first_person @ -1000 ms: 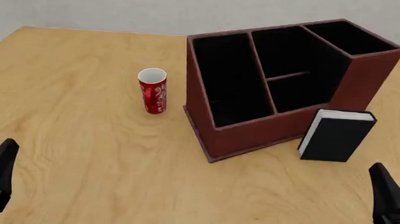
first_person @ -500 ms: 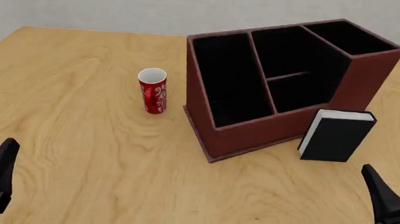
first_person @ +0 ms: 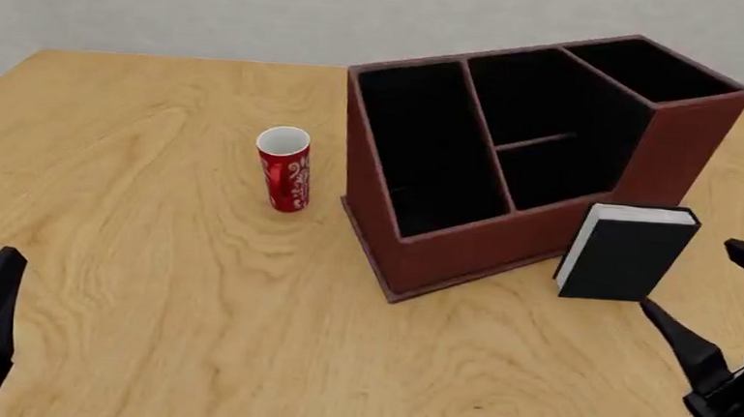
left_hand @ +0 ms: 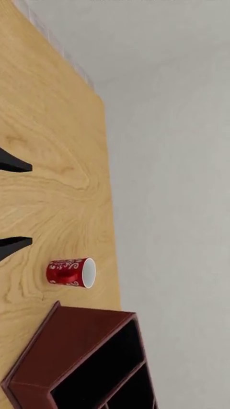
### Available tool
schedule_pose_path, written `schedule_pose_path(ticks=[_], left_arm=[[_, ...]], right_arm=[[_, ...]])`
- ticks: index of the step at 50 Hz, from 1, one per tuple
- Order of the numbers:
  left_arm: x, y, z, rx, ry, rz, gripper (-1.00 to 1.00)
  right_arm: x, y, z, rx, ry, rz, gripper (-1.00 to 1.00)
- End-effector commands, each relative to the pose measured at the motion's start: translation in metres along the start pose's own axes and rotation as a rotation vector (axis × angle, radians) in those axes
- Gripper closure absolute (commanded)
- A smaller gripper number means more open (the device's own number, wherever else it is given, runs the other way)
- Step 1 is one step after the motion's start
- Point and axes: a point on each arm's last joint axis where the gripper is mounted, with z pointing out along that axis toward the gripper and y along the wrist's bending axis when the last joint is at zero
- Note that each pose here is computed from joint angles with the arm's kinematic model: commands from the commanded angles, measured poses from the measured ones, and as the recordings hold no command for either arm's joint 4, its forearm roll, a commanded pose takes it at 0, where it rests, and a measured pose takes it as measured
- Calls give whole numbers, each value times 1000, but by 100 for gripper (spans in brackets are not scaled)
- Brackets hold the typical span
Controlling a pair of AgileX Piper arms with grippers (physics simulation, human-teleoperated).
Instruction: Pick up the book and place it in the left compartment of the caddy.
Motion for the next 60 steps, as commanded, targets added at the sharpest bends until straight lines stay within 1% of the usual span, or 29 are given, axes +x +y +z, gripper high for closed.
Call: schedule_pose_path(ticks=[1, 3, 5, 9, 12, 20, 21, 26, 27, 29, 32, 34, 39, 40, 41, 42, 43, 44, 47, 58, 60], left_arm=[[0, 0, 0, -1, -9, 6, -100], [1, 0, 0, -3, -7, 6, -100], [1, 0, 0, -3, -8, 6, -100], [1, 0, 0, -6, -9, 6, -100], [2, 0, 0, -7, -10, 7, -100], [1, 0, 0, -7, -12, 10, -100], [0, 0, 0, -6, -14, 11, -100], [-1, 1, 0, -9, -17, 12, -100], [-1, 1, 0, -10, -17, 14, -100], [-1, 0, 0, -9, -18, 15, -100], [-1, 0, 0, -8, -19, 17, -100], [-1, 0, 0, -9, -20, 16, -100], [-4, 1, 0, -7, -24, 20, -100], [-5, 1, 0, -8, -26, 21, -100], [-5, 1, 0, -9, -27, 21, -100], [-7, 1, 0, -10, -28, 19, -100], [-7, 1, 0, -10, -28, 18, -100], [-8, 1, 0, -10, -30, 19, -100], [-8, 1, 0, -12, -30, 20, -100], [-9, 1, 0, -12, -35, 25, -100], [-8, 1, 0, -14, -34, 26, -100]], right_arm=[[-22, -14, 8, -107, 105, -96, -100], [-26, -16, 10, -133, 130, -104, -100], [-22, -13, 13, -159, 162, -138, -100], [-21, -14, 20, -203, 223, -161, -100], [-22, -18, 22, -207, 254, -168, -100], [-31, -28, 23, -218, 296, -179, -100], [-30, -28, 24, -233, 310, -184, -100], [-37, -35, 23, -234, 326, -186, -100], [-40, -38, 23, -229, 328, -181, -100], [-40, -42, 25, -221, 345, -186, -100], [-44, -47, 28, -211, 349, -183, -100], [-43, -48, 29, -209, 351, -189, -100], [-46, -51, 35, -219, 363, -179, -100], [-45, -52, 37, -214, 371, -184, -100], [-41, -52, 39, -212, 379, -202, -100], [-43, -52, 41, -219, 378, -188, -100], [-42, -52, 43, -221, 386, -188, -100], [-39, -53, 45, -218, 393, -201, -100], [-41, -54, 47, -219, 395, -197, -100], [-37, -60, 66, -239, 426, -231, -100], [-37, -64, 71, -233, 432, -242, -100]])
